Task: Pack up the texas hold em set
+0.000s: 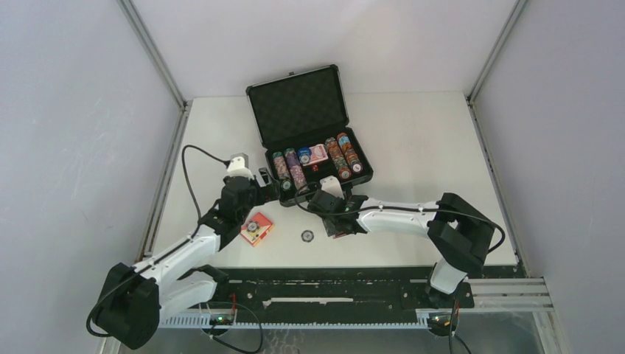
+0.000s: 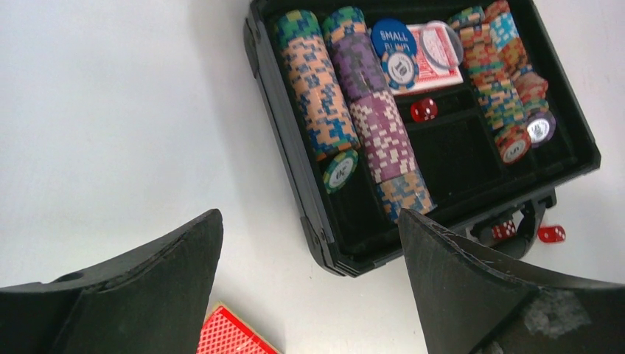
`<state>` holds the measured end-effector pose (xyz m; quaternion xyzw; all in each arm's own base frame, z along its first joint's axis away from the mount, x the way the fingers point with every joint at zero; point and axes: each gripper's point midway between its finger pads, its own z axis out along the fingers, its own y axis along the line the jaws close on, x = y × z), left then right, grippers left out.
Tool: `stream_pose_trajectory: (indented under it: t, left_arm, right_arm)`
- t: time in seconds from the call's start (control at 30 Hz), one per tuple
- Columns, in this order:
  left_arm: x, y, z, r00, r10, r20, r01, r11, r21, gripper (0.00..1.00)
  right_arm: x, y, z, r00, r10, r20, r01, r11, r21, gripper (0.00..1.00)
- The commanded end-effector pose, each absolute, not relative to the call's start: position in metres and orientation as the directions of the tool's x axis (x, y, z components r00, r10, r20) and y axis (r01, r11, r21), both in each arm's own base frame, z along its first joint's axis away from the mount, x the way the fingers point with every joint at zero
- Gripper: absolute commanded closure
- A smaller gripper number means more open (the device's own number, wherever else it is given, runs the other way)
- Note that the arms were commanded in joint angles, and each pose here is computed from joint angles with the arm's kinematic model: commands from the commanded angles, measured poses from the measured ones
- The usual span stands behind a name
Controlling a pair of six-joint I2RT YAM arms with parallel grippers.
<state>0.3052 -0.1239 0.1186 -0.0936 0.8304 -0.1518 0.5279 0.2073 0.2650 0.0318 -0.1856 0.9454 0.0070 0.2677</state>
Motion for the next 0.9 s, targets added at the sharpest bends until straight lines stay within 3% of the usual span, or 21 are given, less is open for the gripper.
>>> stream_pose_trajectory:
  t: [0.0,0.2,0.33,0.6,0.87]
  left_arm:
    - [0.315,-0.149,0.145,-0.432,-0.350,-0.831,0.086,0.901,-0.424,0.07]
    - [0.315,-0.174,0.144,-0.524,-0.367,-0.768,0.161,0.843,-0.513,0.07]
    - [0.312,-0.196,0.149,-0.590,-0.403,-0.699,0.233,0.744,-0.626,0.09]
    - [0.288,-0.246,0.158,-0.752,-0.308,-0.582,0.367,0.538,-0.759,0.13]
    - [0.285,-0.256,0.152,-0.786,-0.244,-0.567,0.383,0.528,-0.758,0.12]
  right_arm:
    - [0.219,0.275,0.059,-0.747,-0.317,-0.584,-0.354,0.934,-0.054,0.58]
    - [0.217,0.271,0.067,-0.737,-0.312,-0.600,-0.358,0.932,-0.045,0.58]
    - [0.214,0.267,0.071,-0.728,-0.312,-0.610,-0.364,0.930,-0.040,0.58]
    - [0.208,0.265,0.077,-0.712,-0.310,-0.630,-0.376,0.926,-0.032,0.58]
    - [0.205,0.263,0.083,-0.699,-0.313,-0.643,-0.380,0.924,-0.037,0.57]
